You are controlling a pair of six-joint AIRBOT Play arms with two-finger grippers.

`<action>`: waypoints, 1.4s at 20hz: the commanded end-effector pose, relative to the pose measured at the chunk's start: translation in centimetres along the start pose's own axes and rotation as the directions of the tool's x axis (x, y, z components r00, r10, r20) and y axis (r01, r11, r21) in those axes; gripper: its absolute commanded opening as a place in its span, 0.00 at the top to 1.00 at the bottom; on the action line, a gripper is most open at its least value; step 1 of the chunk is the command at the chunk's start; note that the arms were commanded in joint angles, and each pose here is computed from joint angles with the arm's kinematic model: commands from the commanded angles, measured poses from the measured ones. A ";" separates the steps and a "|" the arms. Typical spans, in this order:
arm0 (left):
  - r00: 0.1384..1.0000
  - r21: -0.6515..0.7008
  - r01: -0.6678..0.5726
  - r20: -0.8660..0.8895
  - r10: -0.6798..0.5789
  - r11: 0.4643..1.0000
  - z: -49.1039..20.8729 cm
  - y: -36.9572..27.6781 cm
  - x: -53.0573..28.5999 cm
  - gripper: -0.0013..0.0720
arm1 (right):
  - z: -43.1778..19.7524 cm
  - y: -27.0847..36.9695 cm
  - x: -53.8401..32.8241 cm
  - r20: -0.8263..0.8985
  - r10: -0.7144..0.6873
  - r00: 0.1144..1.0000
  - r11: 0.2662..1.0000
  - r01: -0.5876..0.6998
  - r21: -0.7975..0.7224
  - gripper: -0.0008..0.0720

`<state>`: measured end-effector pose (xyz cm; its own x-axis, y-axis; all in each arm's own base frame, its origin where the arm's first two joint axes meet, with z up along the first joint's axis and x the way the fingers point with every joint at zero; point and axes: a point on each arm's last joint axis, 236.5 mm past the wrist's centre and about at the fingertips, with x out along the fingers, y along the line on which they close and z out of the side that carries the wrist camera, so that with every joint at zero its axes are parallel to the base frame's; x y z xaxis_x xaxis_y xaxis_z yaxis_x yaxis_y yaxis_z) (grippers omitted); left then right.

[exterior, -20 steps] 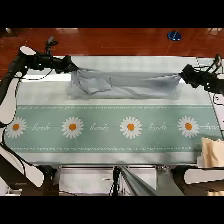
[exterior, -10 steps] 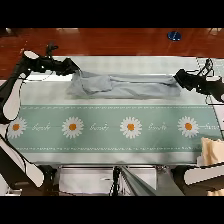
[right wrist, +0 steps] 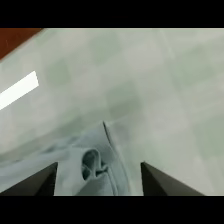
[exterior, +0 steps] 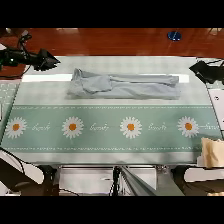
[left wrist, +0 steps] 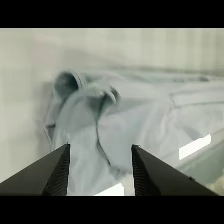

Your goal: Fold the shirts.

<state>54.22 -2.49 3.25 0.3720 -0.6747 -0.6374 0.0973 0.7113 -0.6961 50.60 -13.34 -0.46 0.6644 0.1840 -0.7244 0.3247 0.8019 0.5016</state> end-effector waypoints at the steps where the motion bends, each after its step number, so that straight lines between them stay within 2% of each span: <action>1: 0.997 0.014 0.028 -0.066 -0.027 1.000 -1.6 -1.7 -1.6 0.36 | -4.9 -2.6 -1.0 -0.263 0.061 0.963 0.993 -0.033 0.112 0.19; 3: 0.995 0.024 0.039 -0.097 -0.037 0.999 -2.3 -2.4 -1.2 0.36 | -5.9 -2.5 -0.1 -0.296 0.152 0.943 0.976 -0.096 0.196 0.19; 11: 0.988 0.053 0.058 -0.147 -0.050 0.997 -3.4 -4.2 0.6 0.40 | -5.5 -2.8 4.4 -0.224 0.252 0.941 0.924 -0.165 0.345 0.20; 21: 0.987 0.055 0.061 -0.154 -0.052 0.997 -3.5 -4.4 0.7 0.40 | -9.4 3.3 10.5 -0.270 0.307 0.912 0.925 -0.219 0.310 0.23; 23: 0.987 0.055 0.061 -0.154 -0.052 0.997 -3.5 -4.4 0.7 0.40 | -9.6 4.0 11.0 -0.266 0.299 0.916 0.930 -0.218 0.295 0.47; 25: 0.987 0.054 0.061 -0.154 -0.052 0.997 -3.5 -4.4 0.7 0.40 | -9.4 4.4 11.0 -0.259 0.308 0.915 0.926 -0.227 0.301 0.87; 26: 0.987 0.054 0.061 -0.154 -0.052 0.997 -3.5 -4.4 0.7 0.40 | -9.3 4.6 10.6 -0.259 0.320 0.911 0.922 -0.237 0.307 0.95; 28: 0.987 0.054 0.061 -0.154 -0.052 0.997 -3.5 -4.4 0.7 0.40 | -8.9 5.6 9.1 -0.269 0.342 0.901 0.924 -0.270 0.270 0.95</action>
<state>50.82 -6.77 4.67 0.2211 -0.7326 -0.6438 0.1696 0.6789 -0.7144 52.51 -2.96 -10.24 0.5274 0.5632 -0.6361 0.3445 0.5426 0.7661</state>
